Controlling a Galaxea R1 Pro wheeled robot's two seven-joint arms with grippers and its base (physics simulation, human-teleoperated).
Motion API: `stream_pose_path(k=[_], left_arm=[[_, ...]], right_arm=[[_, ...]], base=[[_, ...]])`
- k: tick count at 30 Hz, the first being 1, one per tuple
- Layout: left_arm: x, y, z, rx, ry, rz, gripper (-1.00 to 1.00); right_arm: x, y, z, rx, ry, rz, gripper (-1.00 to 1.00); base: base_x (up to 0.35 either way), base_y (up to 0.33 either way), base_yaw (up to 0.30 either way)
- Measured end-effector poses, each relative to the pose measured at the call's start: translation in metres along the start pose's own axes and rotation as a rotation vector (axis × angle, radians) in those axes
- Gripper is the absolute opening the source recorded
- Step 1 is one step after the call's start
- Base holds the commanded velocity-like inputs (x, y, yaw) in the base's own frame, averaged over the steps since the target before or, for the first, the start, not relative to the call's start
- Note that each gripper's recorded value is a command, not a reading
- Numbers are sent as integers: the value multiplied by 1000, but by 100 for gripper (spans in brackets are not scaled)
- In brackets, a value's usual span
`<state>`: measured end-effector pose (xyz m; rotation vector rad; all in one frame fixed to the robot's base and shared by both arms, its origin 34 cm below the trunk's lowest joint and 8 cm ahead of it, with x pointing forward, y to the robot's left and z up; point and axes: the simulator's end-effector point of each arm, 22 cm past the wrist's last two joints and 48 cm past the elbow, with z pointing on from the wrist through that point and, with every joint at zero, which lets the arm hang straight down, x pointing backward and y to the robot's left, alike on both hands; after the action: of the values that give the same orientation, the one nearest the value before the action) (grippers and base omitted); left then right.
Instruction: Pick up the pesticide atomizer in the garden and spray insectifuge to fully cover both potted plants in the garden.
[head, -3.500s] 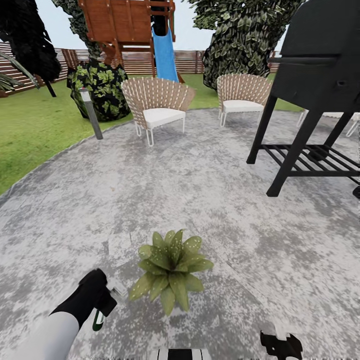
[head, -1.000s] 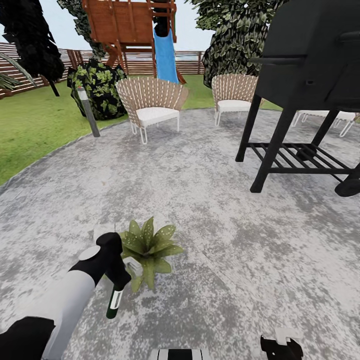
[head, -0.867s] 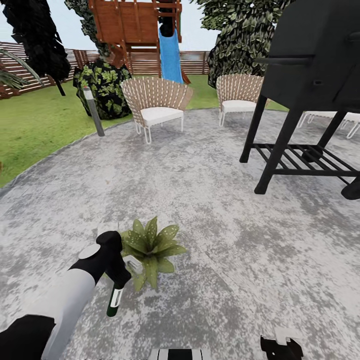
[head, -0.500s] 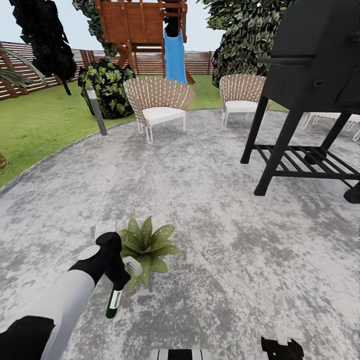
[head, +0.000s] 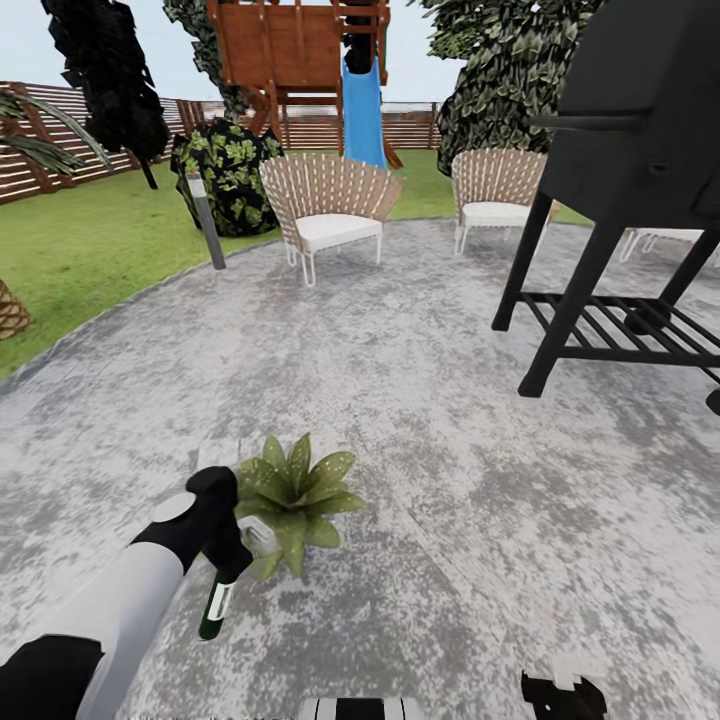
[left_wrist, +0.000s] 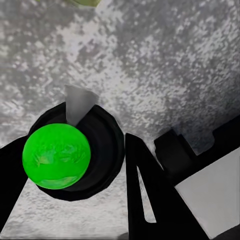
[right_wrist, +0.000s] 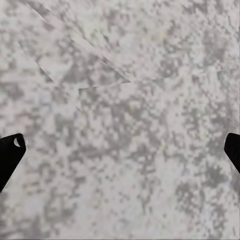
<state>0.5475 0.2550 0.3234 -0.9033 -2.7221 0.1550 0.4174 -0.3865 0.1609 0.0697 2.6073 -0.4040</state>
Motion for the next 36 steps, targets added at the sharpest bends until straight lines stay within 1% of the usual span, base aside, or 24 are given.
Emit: stream_pose_path(k=[3, 6, 8, 12, 13, 14, 16, 19, 23, 27, 31, 32, 33, 34, 35, 36], left_arm=[[1, 0, 1, -18, 16, 10, -100], [3, -2, 4, -11, 25, 7, -100], [9, 2, 6, -14, 33, 0, -100], [33, 1, 27, -2, 74, -14, -100], [42, 4, 31, -3, 87, -20, -100], [54, 12, 34, -11, 101, -33, -100], [66, 24, 35, -18, 111, -53, -100], [77, 36, 33, -25, 112, -80, -100], [79, 42, 30, -10, 87, -119, -100], [80, 44, 30, -7, 81, -126, -100], [89, 53, 32, -24, 90, -133, -100], [92, 52, 37, -25, 93, -132, -100], [95, 48, 45, -17, 85, -122, -100], [93, 44, 53, -7, 61, -95, -100], [90, 42, 58, -3, 35, -69, -100], [81, 39, 69, 0, -39, -29, -100]], right_arm=[[0, 0, 0, -1, -1, 0, 100], [0, 0, 0, -1, 0, 0, 100], [0, 0, 0, -1, -1, 0, 100], [0, 0, 0, -1, 0, 0, 100], [0, 0, 0, -1, 0, 0, 100], [0, 0, 0, -1, 0, 0, 100], [0, 0, 0, -1, 0, 0, 100], [0, 0, 0, -2, 1, 0, 100], [0, 0, 0, -2, 1, 0, 100], [1, 0, 0, -1, 1, 0, 100], [1, 0, 0, -2, 1, 0, 100], [1, 0, 0, -2, 1, 0, 100], [1, 0, 0, -2, 2, 0, 100], [1, 0, 0, -2, 2, 0, 100], [1, 0, 0, -2, 1, 0, 100], [1, 0, 0, -2, 2, -1, 100]], base=[[0, 0, 271], [0, 0, 120], [0, 0, 16], [0, 0, 3], [0, 0, 0], [0, 0, 0], [0, 0, 0], [0, 0, 0], [-2, 0, 0], [-189, 0, 0], [-323, 0, 0], [-335, 0, 0], [-336, 0, 0], [-336, 0, 0], [-336, 0, 0], [-336, 0, 0]])
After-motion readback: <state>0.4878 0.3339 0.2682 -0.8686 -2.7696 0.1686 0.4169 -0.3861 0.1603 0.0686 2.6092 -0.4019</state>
